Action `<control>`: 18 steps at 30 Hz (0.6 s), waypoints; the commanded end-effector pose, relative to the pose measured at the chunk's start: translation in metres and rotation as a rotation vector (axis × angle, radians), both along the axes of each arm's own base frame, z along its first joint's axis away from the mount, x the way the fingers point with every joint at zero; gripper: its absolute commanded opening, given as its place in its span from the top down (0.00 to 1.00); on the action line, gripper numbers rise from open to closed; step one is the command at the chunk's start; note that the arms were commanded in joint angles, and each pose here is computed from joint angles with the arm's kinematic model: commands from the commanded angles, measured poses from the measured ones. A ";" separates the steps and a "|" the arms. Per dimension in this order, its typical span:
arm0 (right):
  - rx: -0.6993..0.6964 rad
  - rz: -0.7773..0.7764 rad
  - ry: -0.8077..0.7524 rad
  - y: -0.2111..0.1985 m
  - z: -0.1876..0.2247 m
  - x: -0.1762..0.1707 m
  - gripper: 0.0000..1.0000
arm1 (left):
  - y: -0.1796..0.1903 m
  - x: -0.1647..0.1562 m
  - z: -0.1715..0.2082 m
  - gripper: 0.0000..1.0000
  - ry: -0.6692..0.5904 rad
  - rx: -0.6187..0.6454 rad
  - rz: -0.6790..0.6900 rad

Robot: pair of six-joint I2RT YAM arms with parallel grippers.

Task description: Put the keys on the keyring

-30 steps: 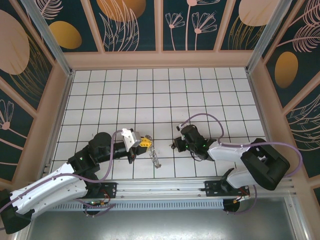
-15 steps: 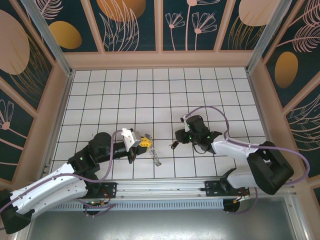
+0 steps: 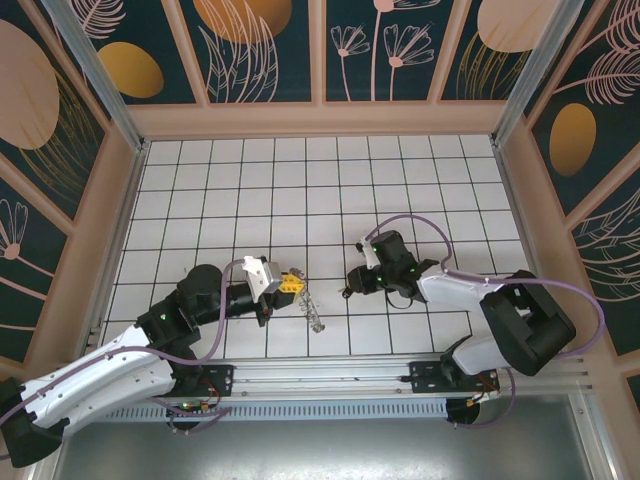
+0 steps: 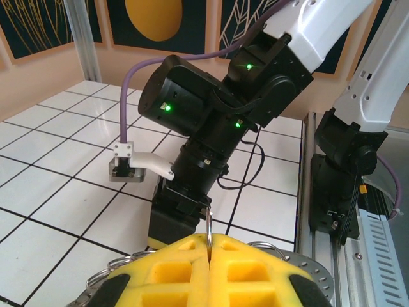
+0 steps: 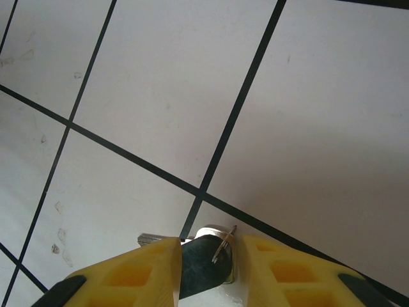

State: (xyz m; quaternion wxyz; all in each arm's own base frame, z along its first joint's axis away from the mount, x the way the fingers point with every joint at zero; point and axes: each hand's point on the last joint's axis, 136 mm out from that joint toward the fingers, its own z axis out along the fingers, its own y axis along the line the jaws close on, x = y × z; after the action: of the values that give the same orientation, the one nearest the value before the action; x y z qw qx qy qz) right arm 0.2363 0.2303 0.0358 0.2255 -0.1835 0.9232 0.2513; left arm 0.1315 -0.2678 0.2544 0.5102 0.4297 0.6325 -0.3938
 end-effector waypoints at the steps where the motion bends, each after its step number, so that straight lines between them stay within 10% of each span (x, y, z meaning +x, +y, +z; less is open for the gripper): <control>1: 0.012 -0.001 0.008 0.004 0.004 0.006 0.70 | -0.003 -0.003 0.018 1.00 -0.034 -0.058 -0.021; 18: -0.018 0.001 0.025 0.002 -0.002 0.005 0.96 | -0.001 -0.003 0.020 1.00 -0.041 -0.062 -0.017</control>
State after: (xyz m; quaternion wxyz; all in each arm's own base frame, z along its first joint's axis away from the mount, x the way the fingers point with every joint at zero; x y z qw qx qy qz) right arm 0.2335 0.2308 0.0269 0.2047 -0.1823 0.9282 0.2515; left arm 0.1322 -0.2684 0.2531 0.5087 0.4299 0.6341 -0.3930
